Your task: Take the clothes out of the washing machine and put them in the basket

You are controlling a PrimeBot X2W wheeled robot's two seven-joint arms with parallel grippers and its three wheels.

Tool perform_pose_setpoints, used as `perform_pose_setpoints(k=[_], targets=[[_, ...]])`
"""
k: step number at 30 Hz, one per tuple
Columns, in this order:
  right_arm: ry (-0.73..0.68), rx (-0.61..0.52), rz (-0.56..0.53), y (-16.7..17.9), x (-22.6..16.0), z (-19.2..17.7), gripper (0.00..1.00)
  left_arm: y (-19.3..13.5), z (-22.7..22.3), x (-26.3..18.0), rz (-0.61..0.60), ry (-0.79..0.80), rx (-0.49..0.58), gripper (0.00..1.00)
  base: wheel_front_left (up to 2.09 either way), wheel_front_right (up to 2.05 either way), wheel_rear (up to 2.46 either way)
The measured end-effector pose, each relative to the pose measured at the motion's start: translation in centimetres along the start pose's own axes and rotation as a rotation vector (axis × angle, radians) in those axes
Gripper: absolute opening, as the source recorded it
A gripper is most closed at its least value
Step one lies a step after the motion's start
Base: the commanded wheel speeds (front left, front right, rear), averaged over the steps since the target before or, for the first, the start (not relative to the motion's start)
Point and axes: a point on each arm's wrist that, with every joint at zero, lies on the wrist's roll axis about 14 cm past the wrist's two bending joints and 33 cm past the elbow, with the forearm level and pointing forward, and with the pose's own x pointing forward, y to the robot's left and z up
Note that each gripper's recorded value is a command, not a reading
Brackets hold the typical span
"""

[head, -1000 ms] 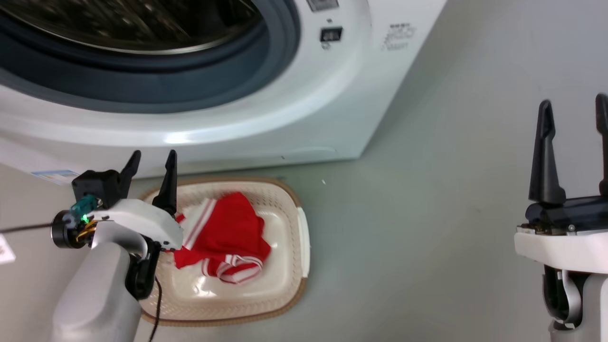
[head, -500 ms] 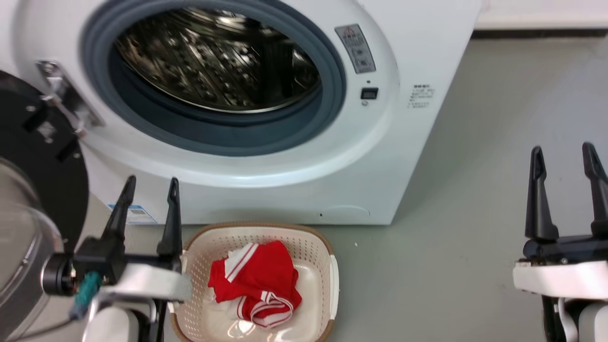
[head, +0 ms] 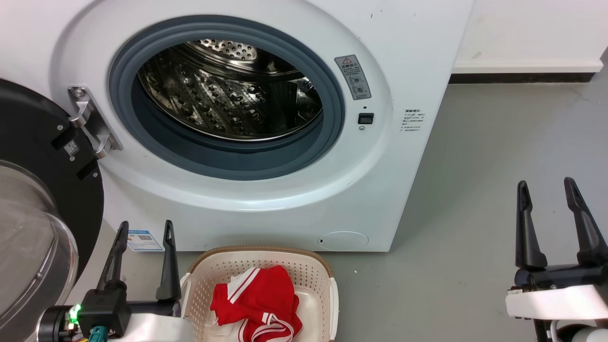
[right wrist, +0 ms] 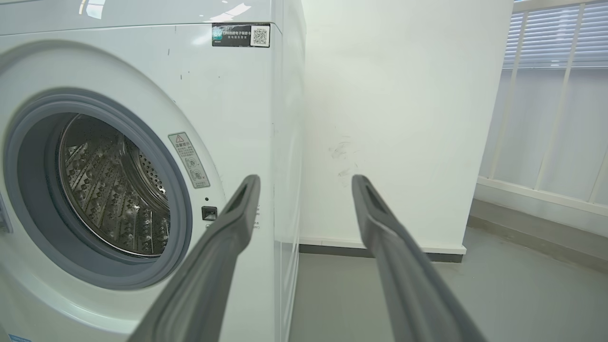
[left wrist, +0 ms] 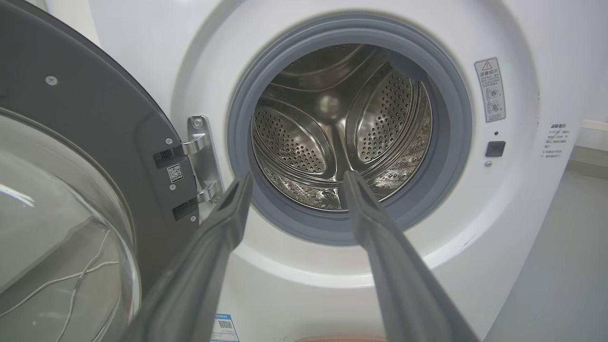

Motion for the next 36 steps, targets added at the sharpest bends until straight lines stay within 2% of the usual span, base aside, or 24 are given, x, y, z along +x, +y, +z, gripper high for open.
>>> perform_pose_setpoints(k=[22, 23, 28, 36], targets=[[0.013, 0.011, -0.018, -0.5, -0.8, -0.2, 1.0, -0.9, -0.1, -0.3, -0.012, 0.006, -0.008, 1.0, 0.0, 0.0, 0.0], [0.015, 0.011, -0.018, -0.5, -0.8, -0.2, 0.0, -0.9, -0.2, -0.3, -0.01, 0.008, -0.016, 0.0, 0.0, 0.0, 0.0], [0.063, 0.021, -0.019, -0.4, -1.4, -1.7, 0.0, -1.1, -2.0, -0.9, -0.009, 0.069, -0.031, 0.0, 0.0, 0.0, 0.0], [0.105, 0.188, -0.062, -0.7, -1.8, -2.9, 0.0, -0.6, -3.3, -1.2, 0.035, 0.128, -0.189, 0.0, 0.0, 0.0, 0.0]])
